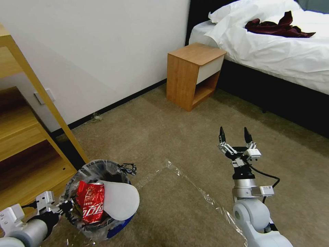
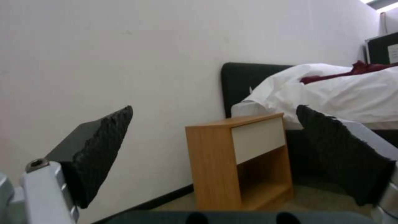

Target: Pick up the trash bin and place the garbage on the floor into it.

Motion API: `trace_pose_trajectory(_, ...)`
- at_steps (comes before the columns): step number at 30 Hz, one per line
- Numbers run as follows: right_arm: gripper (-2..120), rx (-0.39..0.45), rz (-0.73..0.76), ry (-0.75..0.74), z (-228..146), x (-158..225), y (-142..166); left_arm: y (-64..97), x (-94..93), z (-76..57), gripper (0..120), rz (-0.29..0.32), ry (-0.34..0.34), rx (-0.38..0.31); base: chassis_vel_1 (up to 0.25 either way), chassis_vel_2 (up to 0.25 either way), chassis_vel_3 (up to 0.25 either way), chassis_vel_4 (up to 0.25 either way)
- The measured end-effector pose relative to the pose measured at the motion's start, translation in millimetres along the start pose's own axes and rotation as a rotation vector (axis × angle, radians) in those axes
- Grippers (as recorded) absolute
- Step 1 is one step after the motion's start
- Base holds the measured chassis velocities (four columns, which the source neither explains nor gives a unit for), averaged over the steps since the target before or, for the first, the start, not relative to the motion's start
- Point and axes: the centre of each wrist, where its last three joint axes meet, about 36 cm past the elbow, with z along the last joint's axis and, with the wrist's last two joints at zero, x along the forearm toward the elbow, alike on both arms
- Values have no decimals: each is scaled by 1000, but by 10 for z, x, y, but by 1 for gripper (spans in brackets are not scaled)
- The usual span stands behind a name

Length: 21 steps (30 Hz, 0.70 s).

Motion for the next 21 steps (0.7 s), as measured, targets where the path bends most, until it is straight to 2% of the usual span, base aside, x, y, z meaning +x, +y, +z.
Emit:
trace_pose_trajectory(12,100,-8,0,-10,27,-16,10,22,-35,1,1,-4,-5,7,-163,171,168,-169)
trace_pose_trajectory(21,100,-4,-7,-20,69,-34,2,29,-47,-4,1,-4,-5,7,-9,19,5,-15)
